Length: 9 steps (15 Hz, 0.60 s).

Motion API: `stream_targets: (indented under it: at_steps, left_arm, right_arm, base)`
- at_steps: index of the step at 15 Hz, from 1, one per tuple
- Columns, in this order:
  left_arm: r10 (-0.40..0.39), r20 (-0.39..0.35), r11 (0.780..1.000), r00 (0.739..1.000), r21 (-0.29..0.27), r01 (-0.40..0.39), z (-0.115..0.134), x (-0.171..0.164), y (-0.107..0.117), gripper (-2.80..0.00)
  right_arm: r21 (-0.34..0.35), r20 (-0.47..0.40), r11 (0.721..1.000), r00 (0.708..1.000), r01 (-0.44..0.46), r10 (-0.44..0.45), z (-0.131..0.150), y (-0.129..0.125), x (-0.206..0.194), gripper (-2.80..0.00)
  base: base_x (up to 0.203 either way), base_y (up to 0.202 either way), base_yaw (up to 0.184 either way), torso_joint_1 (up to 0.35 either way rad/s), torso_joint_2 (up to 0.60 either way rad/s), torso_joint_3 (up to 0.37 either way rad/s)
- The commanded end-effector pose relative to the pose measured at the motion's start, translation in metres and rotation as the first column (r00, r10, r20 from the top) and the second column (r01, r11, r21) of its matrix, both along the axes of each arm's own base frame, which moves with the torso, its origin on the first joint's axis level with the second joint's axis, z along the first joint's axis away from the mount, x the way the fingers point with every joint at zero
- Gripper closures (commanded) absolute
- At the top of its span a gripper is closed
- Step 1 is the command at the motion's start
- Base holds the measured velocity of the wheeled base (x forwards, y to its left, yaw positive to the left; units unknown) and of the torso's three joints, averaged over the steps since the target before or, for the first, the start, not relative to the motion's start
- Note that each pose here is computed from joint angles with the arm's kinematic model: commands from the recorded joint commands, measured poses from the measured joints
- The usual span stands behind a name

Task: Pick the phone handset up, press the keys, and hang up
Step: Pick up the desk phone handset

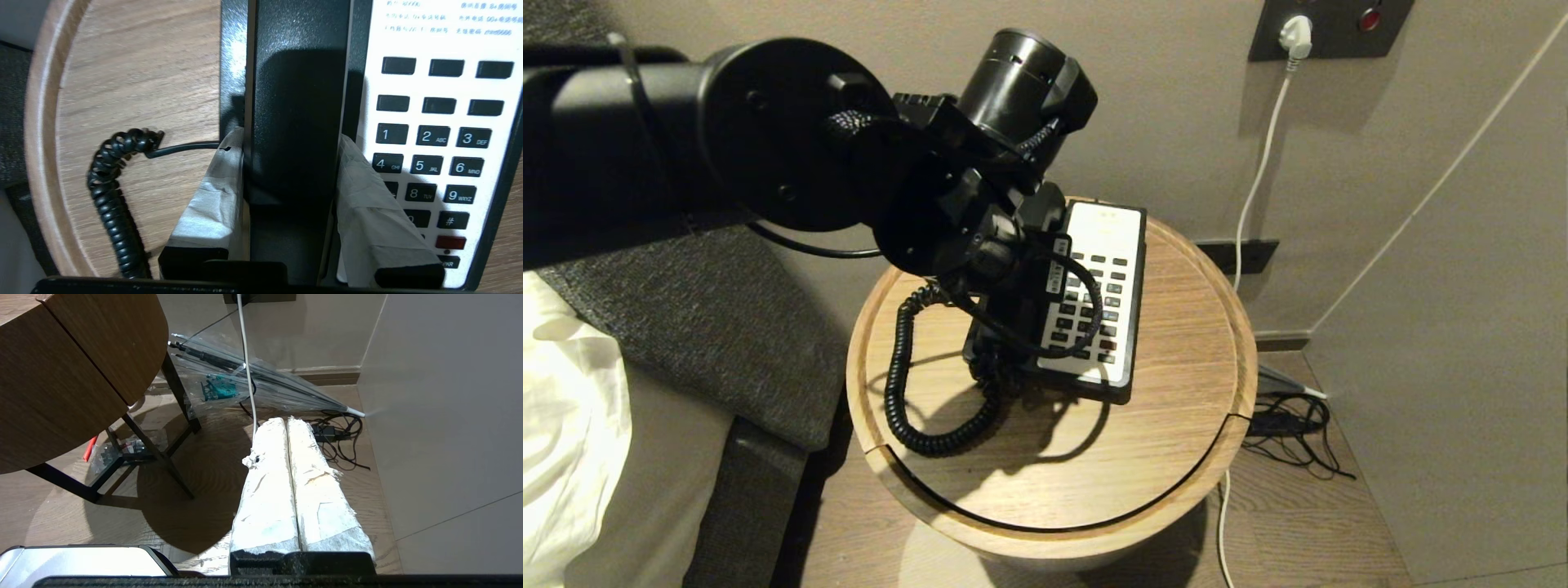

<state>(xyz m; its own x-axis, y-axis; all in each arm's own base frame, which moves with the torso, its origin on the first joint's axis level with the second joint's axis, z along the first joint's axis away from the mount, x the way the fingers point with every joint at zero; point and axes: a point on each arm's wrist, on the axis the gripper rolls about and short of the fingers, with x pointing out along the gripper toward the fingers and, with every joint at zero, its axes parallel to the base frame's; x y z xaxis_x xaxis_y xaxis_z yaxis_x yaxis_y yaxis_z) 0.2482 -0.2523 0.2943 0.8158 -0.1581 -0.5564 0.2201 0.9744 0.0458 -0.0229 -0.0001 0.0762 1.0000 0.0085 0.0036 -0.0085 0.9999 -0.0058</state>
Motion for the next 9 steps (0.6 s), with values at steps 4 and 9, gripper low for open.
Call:
stream_targets:
  at_steps: [4, 9]
  left_arm:
    - [0.079, 0.058, 0.996, 0.995, 0.038, -0.081, 0.009, -0.009, 0.009, 0.0]
    - [0.026, 0.103, 0.999, 0.994, -0.04, -0.022, 0.036, -0.023, 0.023, 0.0]
  right_arm:
    - [0.0, -0.001, 1.0, 1.0, -0.001, 0.001, 0.0, 0.0, 0.0, 0.0]
    - [0.0, -0.001, 1.0, 1.0, -0.001, 0.001, 0.0, 0.0, 0.0, 0.0]
  base:
    - [0.0, 0.0, 0.0, 0.0, 0.0, 0.0]
    - [0.0, 0.0, 0.0, 0.0, 0.0, 0.0]
